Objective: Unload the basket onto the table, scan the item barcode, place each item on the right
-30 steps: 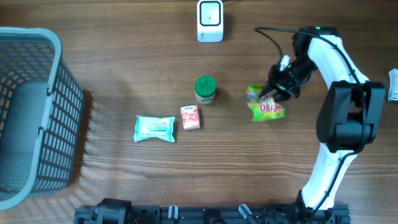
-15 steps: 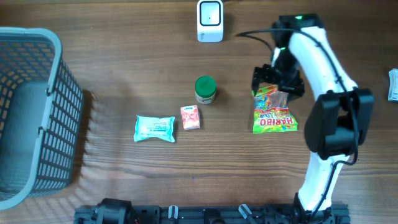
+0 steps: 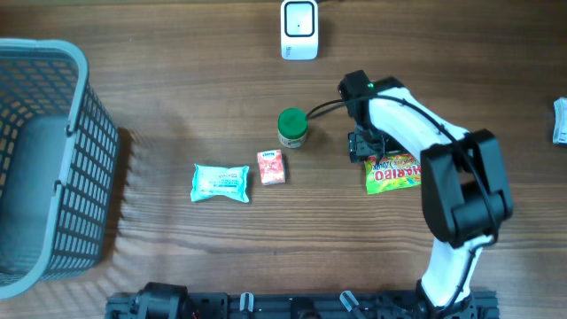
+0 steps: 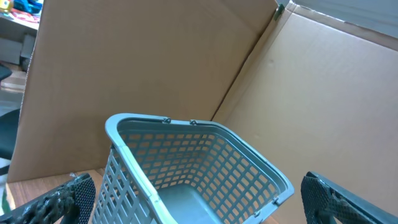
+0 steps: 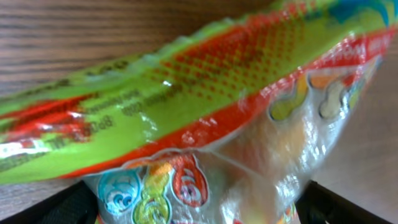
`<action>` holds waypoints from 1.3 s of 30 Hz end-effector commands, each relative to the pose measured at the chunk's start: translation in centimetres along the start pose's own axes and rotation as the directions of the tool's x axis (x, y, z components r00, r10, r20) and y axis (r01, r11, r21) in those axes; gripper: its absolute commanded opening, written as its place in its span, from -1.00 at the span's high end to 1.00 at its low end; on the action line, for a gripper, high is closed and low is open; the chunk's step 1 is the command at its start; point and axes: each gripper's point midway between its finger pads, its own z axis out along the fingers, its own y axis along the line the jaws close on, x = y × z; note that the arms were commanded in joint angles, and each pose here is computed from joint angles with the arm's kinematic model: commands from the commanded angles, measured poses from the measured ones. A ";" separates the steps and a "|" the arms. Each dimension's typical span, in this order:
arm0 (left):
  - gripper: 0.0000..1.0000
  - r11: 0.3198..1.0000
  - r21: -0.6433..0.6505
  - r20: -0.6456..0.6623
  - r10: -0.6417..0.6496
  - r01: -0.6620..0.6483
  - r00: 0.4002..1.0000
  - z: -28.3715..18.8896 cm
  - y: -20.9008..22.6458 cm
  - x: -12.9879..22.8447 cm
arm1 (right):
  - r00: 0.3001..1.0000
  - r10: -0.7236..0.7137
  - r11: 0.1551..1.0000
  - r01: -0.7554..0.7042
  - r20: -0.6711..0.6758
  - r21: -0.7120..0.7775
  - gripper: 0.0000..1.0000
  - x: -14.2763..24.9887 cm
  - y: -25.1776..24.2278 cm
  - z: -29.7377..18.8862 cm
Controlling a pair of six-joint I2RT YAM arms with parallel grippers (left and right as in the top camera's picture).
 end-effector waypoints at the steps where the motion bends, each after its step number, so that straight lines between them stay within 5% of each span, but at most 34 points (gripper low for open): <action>1: -1.00 1.000 0.003 0.001 0.006 -0.006 1.000 0.0 0.0 0.0 | 0.982 -0.105 0.994 0.101 -0.155 -0.035 -0.68 5.3 1.7 6.7; 2: -1.00 1.000 0.003 0.001 0.006 -0.006 1.000 0.0 0.0 0.0 | 0.978 -0.112 0.993 0.104 -0.178 -0.054 -0.19 6.4 2.0 7.4; 4: -1.00 1.000 0.003 0.001 0.006 -0.006 1.000 0.0 0.0 0.0 | 0.973 -0.125 0.989 0.108 -0.193 -0.096 0.30 7.6 2.7 8.2; 8: -1.00 1.000 0.003 0.000 0.006 -0.006 1.000 0.0 0.0 0.0 | 0.951 -0.223 0.915 0.129 -0.213 -0.383 0.91 9.3 7.3 7.3; 12: -1.00 1.000 0.003 0.001 0.006 -0.006 1.000 0.0 0.0 0.0 | 0.917 -0.317 0.611 0.003 -0.241 -0.792 0.91 8.6 13.2 -2.6; 16: -1.00 1.000 0.003 0.001 0.006 -0.006 1.000 0.0 0.0 0.0 | 0.845 -0.413 0.424 -0.150 -0.338 -0.893 0.91 8.3 11.9 -15.2; 22: -1.00 1.000 0.003 0.001 0.006 -0.006 1.000 0.0 0.0 0.0 | 0.892 -0.399 0.161 -0.161 -0.213 -0.974 0.91 6.8 12.4 -21.8; 27: -1.00 1.000 0.003 0.001 0.006 -0.006 1.000 0.0 0.0 0.0 | 0.946 -0.309 -0.361 -0.212 -0.098 -0.908 0.92 4.2 11.6 -31.3; 35: -1.00 1.000 0.003 0.001 0.006 -0.006 1.000 0.0 0.0 0.0 | 0.797 -0.432 -0.217 -0.546 -0.422 -0.809 0.91 2.6 12.2 -31.0; 39: -1.00 1.000 0.003 0.001 0.006 -0.006 1.000 0.0 0.0 0.0 | 0.793 -0.444 -0.210 -0.544 -0.417 -0.812 0.91 1.7 12.7 -31.2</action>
